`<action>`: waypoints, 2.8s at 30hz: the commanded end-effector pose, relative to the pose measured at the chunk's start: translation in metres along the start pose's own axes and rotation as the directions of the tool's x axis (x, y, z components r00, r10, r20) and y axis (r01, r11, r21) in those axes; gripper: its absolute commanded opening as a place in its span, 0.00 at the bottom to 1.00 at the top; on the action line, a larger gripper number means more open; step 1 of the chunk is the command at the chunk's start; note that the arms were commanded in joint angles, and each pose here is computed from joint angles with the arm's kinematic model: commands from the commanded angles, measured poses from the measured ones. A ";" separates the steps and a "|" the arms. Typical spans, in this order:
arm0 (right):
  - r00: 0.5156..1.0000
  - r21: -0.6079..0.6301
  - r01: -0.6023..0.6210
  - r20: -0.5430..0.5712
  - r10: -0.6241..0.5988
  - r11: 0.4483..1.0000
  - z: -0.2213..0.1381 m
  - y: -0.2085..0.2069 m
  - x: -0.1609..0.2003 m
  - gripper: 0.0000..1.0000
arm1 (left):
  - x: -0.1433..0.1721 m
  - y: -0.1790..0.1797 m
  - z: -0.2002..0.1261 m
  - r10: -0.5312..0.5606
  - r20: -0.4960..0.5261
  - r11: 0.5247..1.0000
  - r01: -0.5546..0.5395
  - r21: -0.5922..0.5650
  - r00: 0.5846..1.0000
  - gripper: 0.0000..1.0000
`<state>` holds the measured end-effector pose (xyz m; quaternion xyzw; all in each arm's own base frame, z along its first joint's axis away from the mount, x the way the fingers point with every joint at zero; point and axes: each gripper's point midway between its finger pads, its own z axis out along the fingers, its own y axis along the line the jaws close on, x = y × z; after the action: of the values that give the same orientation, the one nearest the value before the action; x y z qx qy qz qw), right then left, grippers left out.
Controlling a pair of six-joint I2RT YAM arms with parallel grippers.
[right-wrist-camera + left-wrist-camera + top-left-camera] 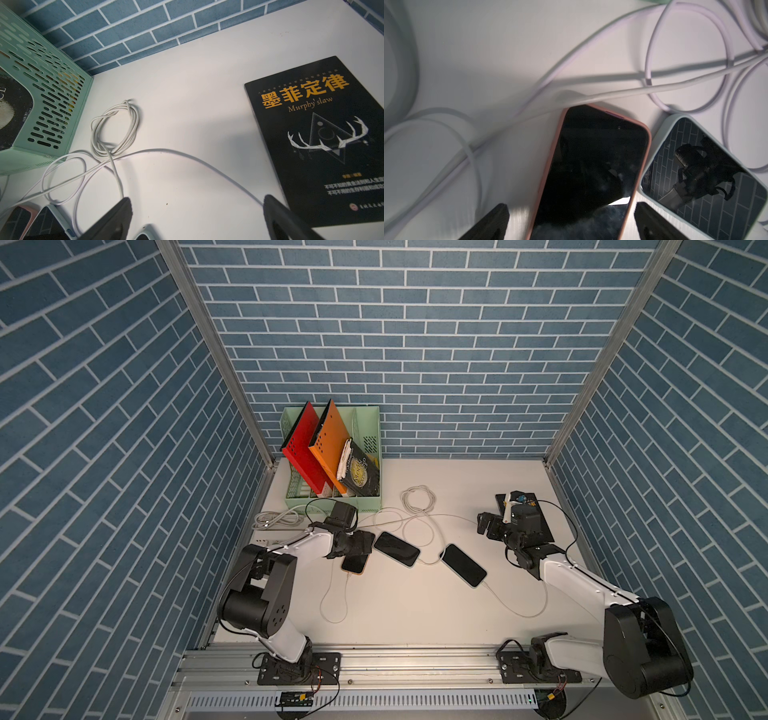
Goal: Unplug the charging cable from the phone
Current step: Pick up the phone at the center of the board.
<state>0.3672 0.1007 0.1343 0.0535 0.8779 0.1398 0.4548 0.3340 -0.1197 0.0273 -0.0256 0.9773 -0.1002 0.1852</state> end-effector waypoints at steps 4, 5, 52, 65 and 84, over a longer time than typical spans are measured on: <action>1.000 0.017 -0.022 0.012 0.022 1.000 -0.002 -0.004 0.003 1.00 | 0.002 -0.002 0.002 0.031 -0.034 0.999 -0.031 -0.011 0.999 1.00; 1.000 0.020 -0.021 0.012 0.021 1.000 -0.002 -0.004 0.003 0.99 | 0.003 -0.002 0.002 0.037 -0.036 0.999 -0.038 -0.016 0.999 1.00; 0.999 0.026 -0.050 -0.002 0.050 0.998 0.016 0.000 -0.003 1.00 | 0.021 0.002 0.016 0.226 -0.192 0.933 -0.268 -0.238 0.955 0.30; 0.999 0.013 -0.054 -0.006 0.054 0.998 0.014 0.001 -0.001 1.00 | -0.030 -0.014 -0.029 0.232 -0.050 0.934 -0.237 -0.268 0.971 0.12; 0.996 -0.294 0.026 -0.075 -0.050 0.956 0.015 0.115 0.021 0.94 | -0.103 -0.071 -0.099 0.186 0.238 0.981 -0.165 -0.106 0.953 0.09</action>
<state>0.3600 0.1951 0.1302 -0.0288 0.8783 0.2262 0.4202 0.3859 -0.1555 0.1450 0.0404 0.9596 -0.0257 0.2774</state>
